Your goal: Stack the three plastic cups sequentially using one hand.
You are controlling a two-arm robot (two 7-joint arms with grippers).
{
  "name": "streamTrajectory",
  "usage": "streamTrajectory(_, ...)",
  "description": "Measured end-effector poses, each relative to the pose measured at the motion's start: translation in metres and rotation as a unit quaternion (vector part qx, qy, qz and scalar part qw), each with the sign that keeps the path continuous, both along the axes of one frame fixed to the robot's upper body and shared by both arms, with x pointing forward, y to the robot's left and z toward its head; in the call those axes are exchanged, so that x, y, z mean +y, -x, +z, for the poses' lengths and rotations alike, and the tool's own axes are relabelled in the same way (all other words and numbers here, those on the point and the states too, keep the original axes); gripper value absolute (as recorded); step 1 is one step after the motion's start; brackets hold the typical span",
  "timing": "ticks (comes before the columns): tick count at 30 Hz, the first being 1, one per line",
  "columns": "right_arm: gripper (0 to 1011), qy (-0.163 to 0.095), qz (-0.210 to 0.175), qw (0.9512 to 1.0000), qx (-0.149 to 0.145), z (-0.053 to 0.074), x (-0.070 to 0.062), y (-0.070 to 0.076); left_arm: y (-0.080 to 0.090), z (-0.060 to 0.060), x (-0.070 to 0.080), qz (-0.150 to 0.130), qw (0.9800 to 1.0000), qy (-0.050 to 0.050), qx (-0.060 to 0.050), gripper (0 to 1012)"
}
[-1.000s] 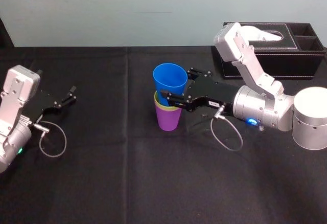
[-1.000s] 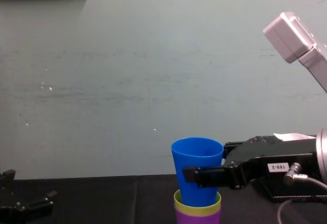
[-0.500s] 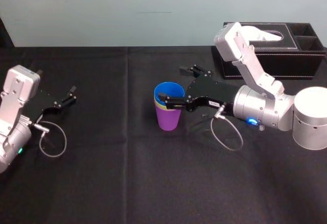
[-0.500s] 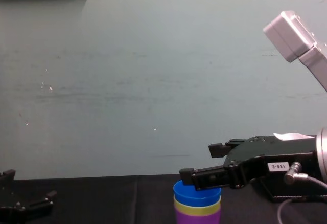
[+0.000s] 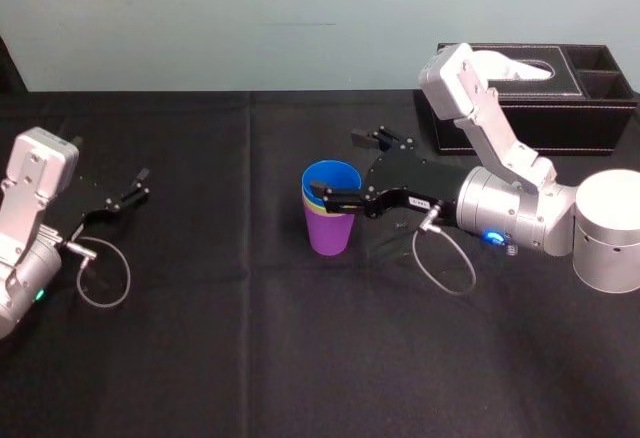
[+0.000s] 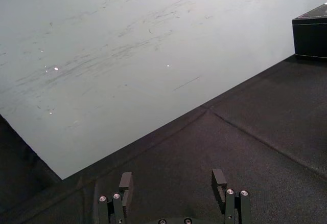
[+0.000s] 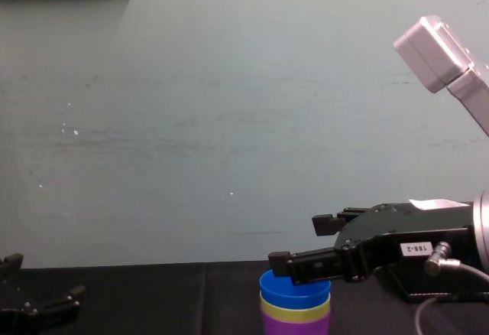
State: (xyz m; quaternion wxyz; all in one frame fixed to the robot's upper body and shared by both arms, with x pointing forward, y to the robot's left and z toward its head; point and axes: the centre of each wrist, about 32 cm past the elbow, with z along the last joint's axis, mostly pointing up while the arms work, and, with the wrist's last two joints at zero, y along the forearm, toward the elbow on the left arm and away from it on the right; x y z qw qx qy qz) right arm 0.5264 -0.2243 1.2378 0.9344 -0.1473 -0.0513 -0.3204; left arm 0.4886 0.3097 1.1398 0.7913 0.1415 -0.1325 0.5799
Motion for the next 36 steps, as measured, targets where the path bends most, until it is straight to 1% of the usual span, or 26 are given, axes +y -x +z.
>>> streamTrajectory(15,1003,-0.001,-0.002,1.0,0.0,0.0,0.0,0.001,0.0,0.0,0.0,0.0,1.0,0.0,0.0,1011)
streamTrajectory(20,1003,-0.009,-0.01,0.9999,-0.002,0.002,-0.005,0.004,0.0,0.0,0.0,0.0,1.0,0.0,0.0,1011)
streamTrajectory(25,1002,-0.025,-0.027,0.9993,-0.001,0.004,-0.014,0.007,0.0,0.0,0.0,0.0,1.0,0.0,0.0,1011)
streamTrajectory(30,1003,-0.03,-0.048,0.9984,-0.004,0.006,-0.025,0.01,0.0,0.0,0.0,0.0,1.0,0.0,0.0,1011)
streamTrajectory(31,1003,-0.031,-0.057,0.9979,-0.004,0.005,-0.029,0.011,0.0,0.0,0.0,0.0,1.0,0.0,0.0,1011)
streamTrajectory(33,1003,-0.032,-0.065,0.9973,-0.005,0.005,-0.034,0.012,0.0,0.0,0.0,0.0,1.0,0.0,0.0,1011)
streamTrajectory(36,1003,-0.034,-0.087,0.9956,-0.006,0.004,-0.047,0.014,0.0,0.0,0.0,0.0,1.0,0.0,0.0,1011)
